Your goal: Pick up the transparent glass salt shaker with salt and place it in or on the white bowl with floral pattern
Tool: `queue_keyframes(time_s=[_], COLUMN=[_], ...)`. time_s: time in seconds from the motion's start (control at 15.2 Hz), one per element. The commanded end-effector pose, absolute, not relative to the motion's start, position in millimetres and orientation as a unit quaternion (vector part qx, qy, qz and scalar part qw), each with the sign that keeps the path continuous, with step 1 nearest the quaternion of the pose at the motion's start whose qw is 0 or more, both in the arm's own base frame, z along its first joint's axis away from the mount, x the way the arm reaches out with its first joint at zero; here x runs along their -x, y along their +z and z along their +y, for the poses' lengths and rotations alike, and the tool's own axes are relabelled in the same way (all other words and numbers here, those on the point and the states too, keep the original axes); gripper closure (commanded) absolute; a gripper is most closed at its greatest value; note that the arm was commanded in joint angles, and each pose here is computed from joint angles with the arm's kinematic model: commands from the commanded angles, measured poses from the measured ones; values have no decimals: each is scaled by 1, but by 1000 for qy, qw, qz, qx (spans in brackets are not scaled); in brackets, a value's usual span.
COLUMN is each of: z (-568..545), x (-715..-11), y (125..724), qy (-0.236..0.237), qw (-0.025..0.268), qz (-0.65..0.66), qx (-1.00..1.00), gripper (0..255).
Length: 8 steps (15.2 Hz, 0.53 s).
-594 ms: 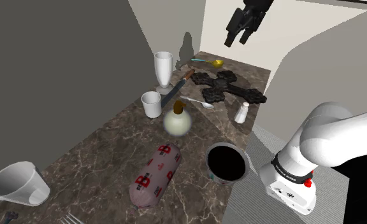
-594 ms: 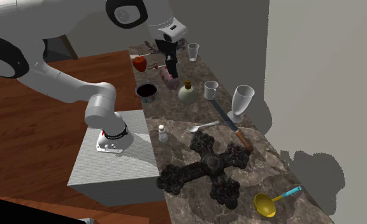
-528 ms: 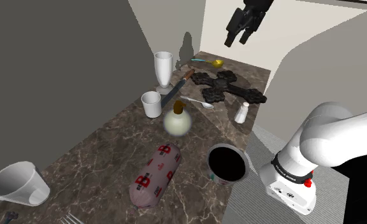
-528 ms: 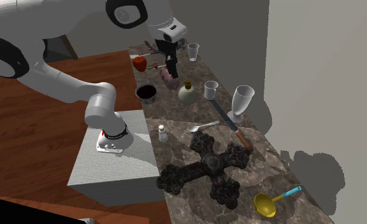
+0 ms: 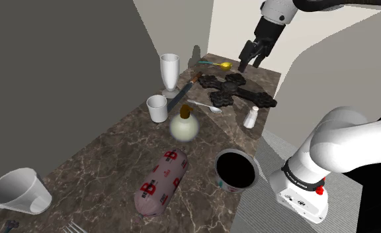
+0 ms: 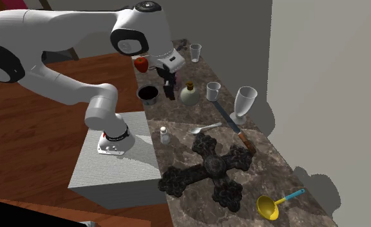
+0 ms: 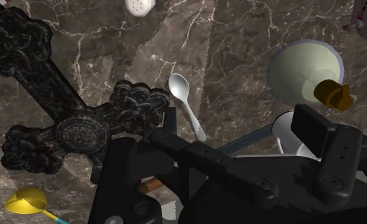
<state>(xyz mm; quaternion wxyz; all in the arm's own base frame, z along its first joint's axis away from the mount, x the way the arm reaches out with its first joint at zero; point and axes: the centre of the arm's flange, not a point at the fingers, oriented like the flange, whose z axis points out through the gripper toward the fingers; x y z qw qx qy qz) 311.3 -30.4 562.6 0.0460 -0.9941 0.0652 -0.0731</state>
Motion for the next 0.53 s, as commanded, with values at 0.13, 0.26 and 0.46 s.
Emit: queue_keyframes(time_s=[0.13,0.26,0.46], z=[-50,-60,-74], x=[-302,-295,-285], y=[517,495,461], qy=[-56,-47,-34], qw=[43,42,40], qz=[81,89,101], qx=[994,994,993], gripper=[0,0,0])
